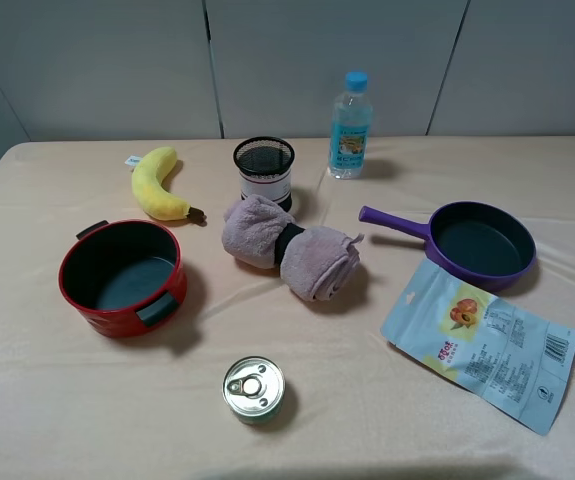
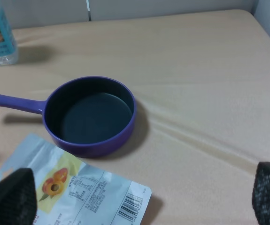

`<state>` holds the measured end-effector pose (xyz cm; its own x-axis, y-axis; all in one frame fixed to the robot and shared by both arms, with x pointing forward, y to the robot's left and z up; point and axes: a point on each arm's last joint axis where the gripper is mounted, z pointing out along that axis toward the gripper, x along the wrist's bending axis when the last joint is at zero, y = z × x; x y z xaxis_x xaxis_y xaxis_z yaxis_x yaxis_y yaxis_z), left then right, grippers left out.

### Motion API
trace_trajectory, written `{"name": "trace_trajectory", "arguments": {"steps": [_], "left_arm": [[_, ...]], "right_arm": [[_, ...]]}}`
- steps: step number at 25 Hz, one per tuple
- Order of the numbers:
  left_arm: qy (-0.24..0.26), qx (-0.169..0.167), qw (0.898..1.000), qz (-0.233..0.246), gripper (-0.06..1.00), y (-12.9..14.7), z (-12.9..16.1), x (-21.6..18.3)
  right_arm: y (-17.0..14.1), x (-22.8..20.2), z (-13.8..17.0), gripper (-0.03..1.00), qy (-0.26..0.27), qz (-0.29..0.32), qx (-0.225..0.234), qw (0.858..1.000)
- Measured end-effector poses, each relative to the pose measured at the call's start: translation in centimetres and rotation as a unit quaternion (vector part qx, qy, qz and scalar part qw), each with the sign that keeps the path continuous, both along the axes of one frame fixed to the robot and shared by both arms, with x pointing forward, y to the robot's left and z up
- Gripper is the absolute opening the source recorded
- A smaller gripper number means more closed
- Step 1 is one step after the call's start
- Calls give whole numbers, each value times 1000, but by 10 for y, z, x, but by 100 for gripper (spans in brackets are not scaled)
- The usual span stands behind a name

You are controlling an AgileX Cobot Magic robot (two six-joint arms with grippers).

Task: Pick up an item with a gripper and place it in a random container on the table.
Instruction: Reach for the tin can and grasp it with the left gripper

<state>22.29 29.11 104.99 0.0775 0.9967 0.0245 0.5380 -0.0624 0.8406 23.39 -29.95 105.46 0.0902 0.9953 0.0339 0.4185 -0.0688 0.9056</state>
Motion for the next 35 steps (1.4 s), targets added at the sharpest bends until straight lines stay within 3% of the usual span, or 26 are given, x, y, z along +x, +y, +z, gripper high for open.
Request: {"name": "trace_trajectory", "arguments": {"steps": [7,14,22,30,35], "left_arm": [[6,-1,1000,0,99,0,0,2],[106,-8,994,0,99,2,4,36],[162,7,986,-45,99,1,23,81],[225,-16,968,-115,99,-9,30,127],[284,-5,942,-176,99,-26,21,159]], "right_arm": [[0,0,0,69,0,0,0,1000],[0,0,0,69,0,0,0,1000],[0,0,0,69,0,0,0,1000],[0,0,0,69,0,0,0,1000],[0,0,0,69,0,0,0,1000]]}}
